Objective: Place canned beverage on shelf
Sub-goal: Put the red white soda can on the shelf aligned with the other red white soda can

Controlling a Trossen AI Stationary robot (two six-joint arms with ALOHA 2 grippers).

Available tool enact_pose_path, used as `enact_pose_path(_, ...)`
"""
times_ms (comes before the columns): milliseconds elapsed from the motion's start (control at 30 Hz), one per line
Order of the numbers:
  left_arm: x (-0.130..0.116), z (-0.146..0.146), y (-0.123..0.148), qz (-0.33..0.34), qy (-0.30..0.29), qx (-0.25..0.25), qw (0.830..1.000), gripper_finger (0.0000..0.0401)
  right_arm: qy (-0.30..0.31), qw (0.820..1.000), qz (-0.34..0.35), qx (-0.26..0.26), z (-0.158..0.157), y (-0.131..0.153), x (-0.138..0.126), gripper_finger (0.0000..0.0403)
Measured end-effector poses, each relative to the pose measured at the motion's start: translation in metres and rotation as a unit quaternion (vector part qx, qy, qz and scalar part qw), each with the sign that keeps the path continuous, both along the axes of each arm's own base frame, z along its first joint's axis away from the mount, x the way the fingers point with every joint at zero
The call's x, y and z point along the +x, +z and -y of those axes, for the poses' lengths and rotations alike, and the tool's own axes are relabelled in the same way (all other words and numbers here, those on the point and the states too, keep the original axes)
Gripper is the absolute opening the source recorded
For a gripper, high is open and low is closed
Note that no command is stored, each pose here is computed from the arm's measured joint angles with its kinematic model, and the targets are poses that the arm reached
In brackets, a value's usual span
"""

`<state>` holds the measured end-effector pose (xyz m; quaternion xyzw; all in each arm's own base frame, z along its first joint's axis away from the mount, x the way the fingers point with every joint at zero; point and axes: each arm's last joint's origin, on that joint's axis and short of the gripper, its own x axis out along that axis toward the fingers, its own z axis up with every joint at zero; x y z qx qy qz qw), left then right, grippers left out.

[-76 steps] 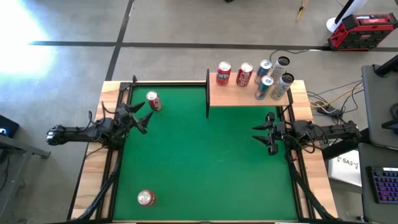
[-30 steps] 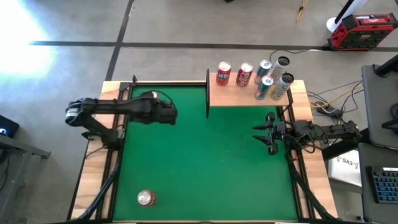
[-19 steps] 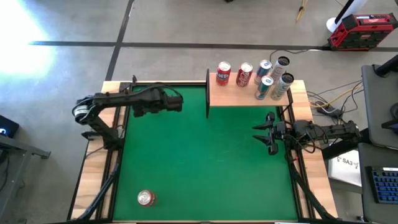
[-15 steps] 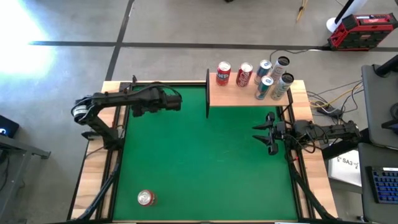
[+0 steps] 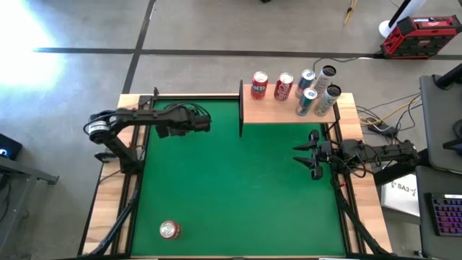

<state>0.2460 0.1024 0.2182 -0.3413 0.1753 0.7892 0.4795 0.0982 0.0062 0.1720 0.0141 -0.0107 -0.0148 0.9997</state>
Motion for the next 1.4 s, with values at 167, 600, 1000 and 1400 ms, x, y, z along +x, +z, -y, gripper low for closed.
enact_pose_path(167, -0.005, -0.017, -0.022, 0.020, 0.017, 0.007, 1.000, 0.0399, 0.000, 1.000, 0.000, 0.000, 0.000, 0.000, 0.000, 0.0173)
enact_pose_path(600, -0.010, -0.035, -0.039, -0.049, -0.067, -0.020, 0.996, 0.0361, 0.000, 1.000, 0.000, 0.000, 0.000, 0.000, 0.000, 0.0173)
enact_pose_path(1000, 0.002, -0.032, -0.032, -0.044, -0.117, -0.035, 0.992, 0.0286, 0.000, 1.000, 0.000, 0.000, 0.000, 0.000, 0.000, 0.0173)
enact_pose_path(1400, 0.055, 0.023, 0.066, 0.006, -0.181, -0.015, 0.983, 0.0286, 0.000, 1.000, 0.000, 0.000, 0.000, 0.000, 0.000, 0.0173)
